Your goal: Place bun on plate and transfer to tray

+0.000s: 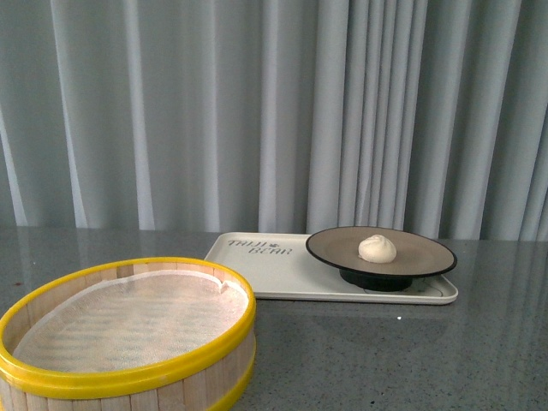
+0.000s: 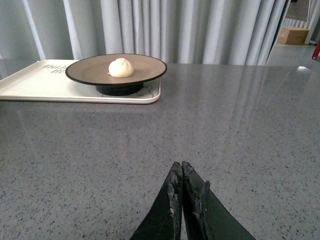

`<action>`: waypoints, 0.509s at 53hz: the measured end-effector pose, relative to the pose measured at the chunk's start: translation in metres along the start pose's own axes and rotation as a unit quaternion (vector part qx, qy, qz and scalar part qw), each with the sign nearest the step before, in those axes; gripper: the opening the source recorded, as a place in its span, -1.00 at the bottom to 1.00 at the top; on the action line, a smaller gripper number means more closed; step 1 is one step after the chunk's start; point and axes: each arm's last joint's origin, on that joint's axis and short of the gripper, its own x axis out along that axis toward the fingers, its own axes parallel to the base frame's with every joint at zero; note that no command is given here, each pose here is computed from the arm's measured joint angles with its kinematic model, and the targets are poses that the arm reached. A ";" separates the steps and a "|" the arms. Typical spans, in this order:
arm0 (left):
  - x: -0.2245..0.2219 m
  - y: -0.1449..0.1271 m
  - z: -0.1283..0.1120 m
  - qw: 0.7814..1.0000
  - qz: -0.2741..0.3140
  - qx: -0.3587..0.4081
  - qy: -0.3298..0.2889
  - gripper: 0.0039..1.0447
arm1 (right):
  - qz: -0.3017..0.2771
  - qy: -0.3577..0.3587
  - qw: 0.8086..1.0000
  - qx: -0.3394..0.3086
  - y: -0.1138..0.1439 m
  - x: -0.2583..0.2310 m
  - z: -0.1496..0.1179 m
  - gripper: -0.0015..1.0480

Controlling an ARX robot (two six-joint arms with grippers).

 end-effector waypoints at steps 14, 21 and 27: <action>0.000 0.000 0.000 1.000 0.000 0.000 0.000 0.88 | 0.000 -0.004 1.000 0.000 0.000 -0.008 -0.007 -0.97; 0.000 0.000 0.000 1.000 0.000 0.000 0.000 0.88 | 0.000 -0.008 1.000 0.000 0.000 -0.012 -0.006 -0.97; 0.000 0.000 0.000 1.000 0.000 0.000 0.000 0.88 | 0.000 -0.006 1.000 0.000 0.000 -0.015 -0.006 -0.97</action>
